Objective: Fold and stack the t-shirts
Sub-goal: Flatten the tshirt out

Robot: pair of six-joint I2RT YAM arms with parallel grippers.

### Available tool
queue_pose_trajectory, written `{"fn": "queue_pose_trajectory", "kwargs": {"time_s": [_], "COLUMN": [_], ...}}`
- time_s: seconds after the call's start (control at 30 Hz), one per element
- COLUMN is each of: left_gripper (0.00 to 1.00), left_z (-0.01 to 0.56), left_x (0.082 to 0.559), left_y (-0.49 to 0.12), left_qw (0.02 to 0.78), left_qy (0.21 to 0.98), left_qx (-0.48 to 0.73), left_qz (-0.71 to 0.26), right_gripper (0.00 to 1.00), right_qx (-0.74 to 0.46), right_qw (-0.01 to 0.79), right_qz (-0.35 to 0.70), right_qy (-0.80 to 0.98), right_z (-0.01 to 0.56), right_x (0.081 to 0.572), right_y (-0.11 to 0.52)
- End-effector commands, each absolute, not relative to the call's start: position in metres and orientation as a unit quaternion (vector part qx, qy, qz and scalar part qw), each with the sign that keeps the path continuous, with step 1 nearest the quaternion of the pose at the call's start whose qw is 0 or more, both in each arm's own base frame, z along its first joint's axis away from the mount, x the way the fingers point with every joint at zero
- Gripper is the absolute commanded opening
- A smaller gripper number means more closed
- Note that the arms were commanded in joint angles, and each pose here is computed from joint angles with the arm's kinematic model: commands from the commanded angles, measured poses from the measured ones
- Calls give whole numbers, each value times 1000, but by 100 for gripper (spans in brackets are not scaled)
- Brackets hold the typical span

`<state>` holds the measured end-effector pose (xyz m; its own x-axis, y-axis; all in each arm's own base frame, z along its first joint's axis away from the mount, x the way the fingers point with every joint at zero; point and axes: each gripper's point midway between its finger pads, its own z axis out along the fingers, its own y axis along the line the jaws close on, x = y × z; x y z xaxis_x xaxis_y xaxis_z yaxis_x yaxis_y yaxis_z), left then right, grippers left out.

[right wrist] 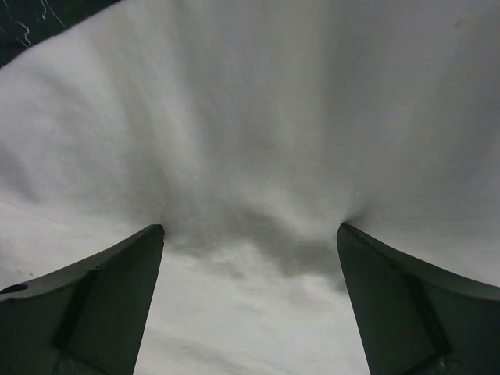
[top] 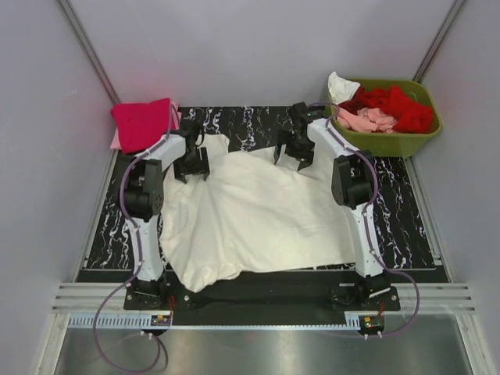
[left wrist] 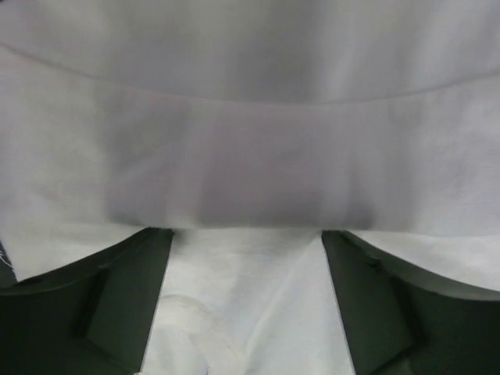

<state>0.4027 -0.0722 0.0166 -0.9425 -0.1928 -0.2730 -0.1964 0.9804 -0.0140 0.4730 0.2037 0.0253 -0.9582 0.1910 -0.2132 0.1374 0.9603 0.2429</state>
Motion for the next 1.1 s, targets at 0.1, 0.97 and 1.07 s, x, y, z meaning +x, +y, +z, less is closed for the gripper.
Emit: {"fn": "queue_pose_trajectory", "kwargs": {"time_s": [0.1, 0.97, 1.07], "left_gripper": [73, 98, 97], "left_z": [7, 219, 193], "left_x": [482, 374, 314], "left_y": [-79, -64, -79], "left_qw": [147, 336, 310], "left_qy": [987, 933, 936], "left_qx": [-67, -124, -156], "left_qz": [-10, -36, -65], "right_gripper": [100, 100, 100], "right_qx": [125, 34, 11], "right_qw": [111, 206, 230], "right_qz": [138, 276, 272], "right_qy": [976, 938, 934], "right_z": [16, 171, 203], "right_x": [507, 490, 456], "right_y": [189, 206, 208]}}
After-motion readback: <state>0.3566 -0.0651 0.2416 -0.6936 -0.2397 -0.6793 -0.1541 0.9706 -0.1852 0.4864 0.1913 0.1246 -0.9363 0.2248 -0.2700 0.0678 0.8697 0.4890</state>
